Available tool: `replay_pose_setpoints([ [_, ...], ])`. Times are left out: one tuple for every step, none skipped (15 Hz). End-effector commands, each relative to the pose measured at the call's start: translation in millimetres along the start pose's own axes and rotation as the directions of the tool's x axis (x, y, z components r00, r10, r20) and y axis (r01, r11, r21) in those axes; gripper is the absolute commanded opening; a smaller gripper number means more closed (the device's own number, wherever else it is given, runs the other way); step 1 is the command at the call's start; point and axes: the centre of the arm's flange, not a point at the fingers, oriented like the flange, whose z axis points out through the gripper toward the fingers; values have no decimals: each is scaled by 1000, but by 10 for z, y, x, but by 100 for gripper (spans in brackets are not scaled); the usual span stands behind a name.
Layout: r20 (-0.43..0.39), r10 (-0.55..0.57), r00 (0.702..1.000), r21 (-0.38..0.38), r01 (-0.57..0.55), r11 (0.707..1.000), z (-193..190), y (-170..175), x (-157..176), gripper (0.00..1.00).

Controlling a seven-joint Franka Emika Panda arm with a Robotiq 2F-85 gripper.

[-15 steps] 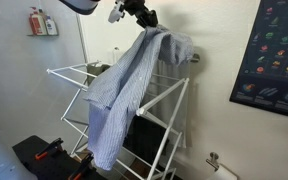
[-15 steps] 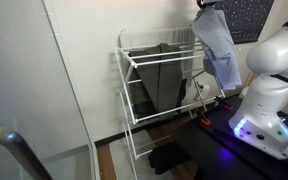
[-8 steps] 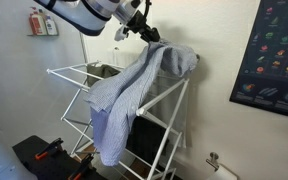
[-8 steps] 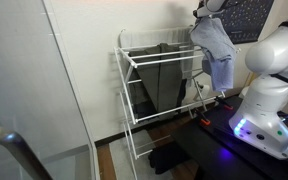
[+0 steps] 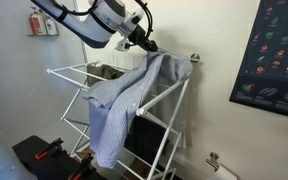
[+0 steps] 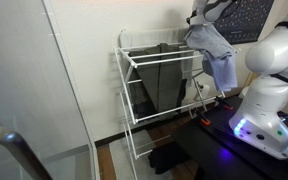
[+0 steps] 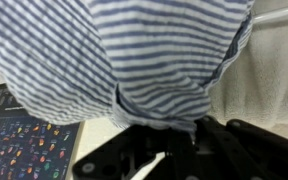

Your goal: Place the striped shirt on top of the drying rack

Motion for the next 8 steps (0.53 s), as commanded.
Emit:
replay_pose_setpoints([
  [-52,5,999,27,-4,1000,113,-188,24,7],
  [-60,2,998,31,-1,1000,129,-226,26,7],
  [-73,-5,997,34,8,999,140,-271,41,7],
  [-83,-10,997,41,13,999,148,-322,63,7],
  [-91,-20,996,44,24,999,157,-374,76,6],
  [-90,-33,995,47,37,998,184,-428,68,7],
  [-87,-46,995,48,51,998,216,-472,49,6],
  [-72,-63,995,52,67,996,271,-512,2,7],
])
